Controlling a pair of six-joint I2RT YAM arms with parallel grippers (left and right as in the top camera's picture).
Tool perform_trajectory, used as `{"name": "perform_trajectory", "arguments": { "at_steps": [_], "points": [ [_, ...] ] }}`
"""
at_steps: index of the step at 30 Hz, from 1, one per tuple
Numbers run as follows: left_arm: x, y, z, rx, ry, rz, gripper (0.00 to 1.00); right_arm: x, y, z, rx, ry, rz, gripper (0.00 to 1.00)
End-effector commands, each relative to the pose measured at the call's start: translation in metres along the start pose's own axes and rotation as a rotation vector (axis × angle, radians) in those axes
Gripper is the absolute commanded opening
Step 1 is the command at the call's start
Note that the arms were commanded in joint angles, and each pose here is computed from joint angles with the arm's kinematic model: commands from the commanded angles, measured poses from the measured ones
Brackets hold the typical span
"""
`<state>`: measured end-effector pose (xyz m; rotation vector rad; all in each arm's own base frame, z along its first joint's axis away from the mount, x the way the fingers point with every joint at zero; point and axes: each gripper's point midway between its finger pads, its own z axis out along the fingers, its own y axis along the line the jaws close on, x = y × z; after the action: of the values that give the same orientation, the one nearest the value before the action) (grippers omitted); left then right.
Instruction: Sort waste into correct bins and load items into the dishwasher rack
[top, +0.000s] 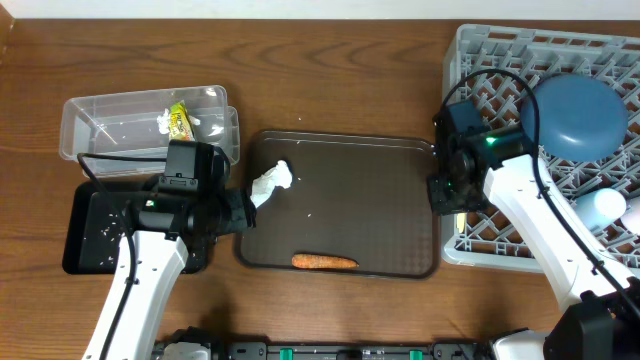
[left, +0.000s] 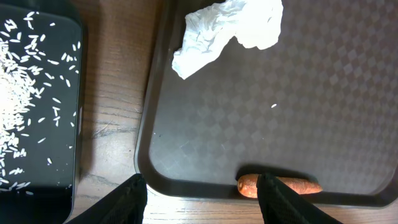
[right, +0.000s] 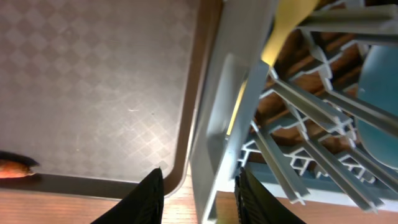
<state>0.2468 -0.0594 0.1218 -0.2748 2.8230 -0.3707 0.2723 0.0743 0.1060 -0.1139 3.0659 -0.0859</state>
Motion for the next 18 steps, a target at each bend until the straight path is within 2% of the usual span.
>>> {"name": "perform_trajectory", "arguments": {
  "at_steps": [1,11,18],
  "points": [
    [0.003,0.006,0.004,-0.021,0.014,-0.010,0.59,0.002,-0.007,0.001,0.045,0.003,0.033,0.37],
    [0.003,0.006,0.004,-0.021,0.014,-0.010,0.59,0.006,-0.005,0.001,0.034,0.022,0.047,0.37],
    [0.003,0.006,0.004,-0.021,0.014,-0.010,0.59,-0.004,0.044,-0.004,-0.249,-0.006,-0.053,0.36]
  ]
}}
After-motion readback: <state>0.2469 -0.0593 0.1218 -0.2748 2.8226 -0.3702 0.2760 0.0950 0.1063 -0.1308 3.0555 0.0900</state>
